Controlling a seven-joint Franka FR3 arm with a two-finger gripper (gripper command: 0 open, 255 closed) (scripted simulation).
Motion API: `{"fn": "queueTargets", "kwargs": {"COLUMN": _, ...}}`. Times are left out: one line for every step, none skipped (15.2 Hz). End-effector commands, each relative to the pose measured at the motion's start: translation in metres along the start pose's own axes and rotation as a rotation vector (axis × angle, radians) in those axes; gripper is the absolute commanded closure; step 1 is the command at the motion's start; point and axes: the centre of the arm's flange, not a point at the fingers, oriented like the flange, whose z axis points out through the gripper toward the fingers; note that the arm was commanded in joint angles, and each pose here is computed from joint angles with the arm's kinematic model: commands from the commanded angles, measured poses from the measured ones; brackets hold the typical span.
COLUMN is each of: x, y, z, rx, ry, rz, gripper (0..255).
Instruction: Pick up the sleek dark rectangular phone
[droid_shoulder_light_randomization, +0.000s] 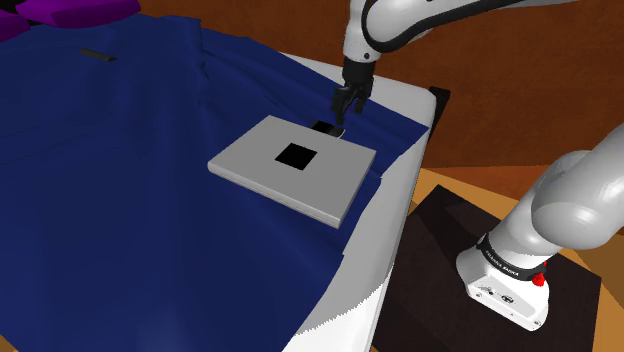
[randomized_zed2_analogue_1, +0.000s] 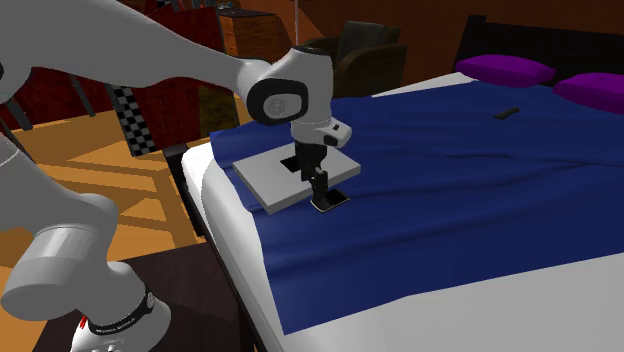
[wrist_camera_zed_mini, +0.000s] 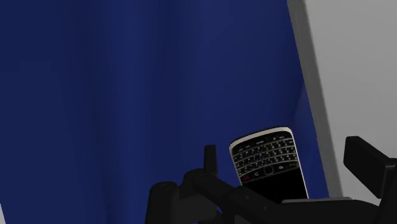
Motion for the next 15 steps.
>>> {"fn": "queueTargets", "kwargs": {"x": 0.02, "y": -0.003, "z": 0.016, "rx": -0.004, "ry": 0.003, "rz": -0.003, "gripper": 0}}
{"fn": "queueTargets", "kwargs": {"x": 0.029, "y": -0.004, "z": 0.023, "rx": -0.006, "ry": 0.004, "rz": -0.004, "gripper": 0}}
{"fn": "queueTargets", "kwargs": {"x": 0.029, "y": -0.004, "z": 0.028, "rx": -0.006, "ry": 0.004, "rz": -0.004, "gripper": 0}}
{"fn": "queueTargets", "kwargs": {"x": 0.029, "y": -0.004, "z": 0.033, "rx": -0.006, "ry": 0.004, "rz": -0.004, "gripper": 0}}
{"fn": "queueTargets", "kwargs": {"x": 0.029, "y": -0.004, "z": 0.039, "rx": -0.006, "ry": 0.004, "rz": -0.004, "gripper": 0}}
{"fn": "queueTargets", "kwargs": {"x": 0.029, "y": -0.004, "z": 0.044, "rx": -0.006, "ry": 0.004, "rz": -0.004, "gripper": 0}}
{"fn": "queueTargets", "kwargs": {"x": 0.029, "y": -0.004, "z": 0.049, "rx": -0.006, "ry": 0.004, "rz": -0.004, "gripper": 0}}
{"fn": "queueTargets", "kwargs": {"x": 0.028, "y": -0.004, "z": 0.055, "rx": -0.006, "ry": 0.004, "rz": -0.004, "gripper": 0}}
{"fn": "queueTargets", "kwargs": {"x": 0.028, "y": -0.003, "z": 0.06, "rx": -0.006, "ry": 0.004, "rz": -0.004, "gripper": 0}}
{"fn": "queueTargets", "kwargs": {"x": 0.028, "y": -0.003, "z": 0.063, "rx": -0.006, "ry": 0.004, "rz": -0.004, "gripper": 0}}
{"fn": "queueTargets", "kwargs": {"x": 0.028, "y": -0.003, "z": 0.063, "rx": -0.006, "ry": 0.004, "rz": -0.004, "gripper": 0}}
{"fn": "queueTargets", "kwargs": {"x": 0.028, "y": -0.003, "z": 0.063, "rx": -0.006, "ry": 0.004, "rz": -0.004, "gripper": 255}}
{"fn": "queueTargets", "kwargs": {"x": 0.03, "y": -0.003, "z": 0.063, "rx": -0.006, "ry": 0.005, "rz": -0.004, "gripper": 255}}
{"fn": "queueTargets", "kwargs": {"x": 0.03, "y": -0.002, "z": 0.063, "rx": -0.006, "ry": 0.005, "rz": -0.004, "gripper": 255}}
{"fn": "queueTargets", "kwargs": {"x": 0.03, "y": -0.003, "z": 0.064, "rx": -0.006, "ry": 0.005, "rz": -0.004, "gripper": 255}}
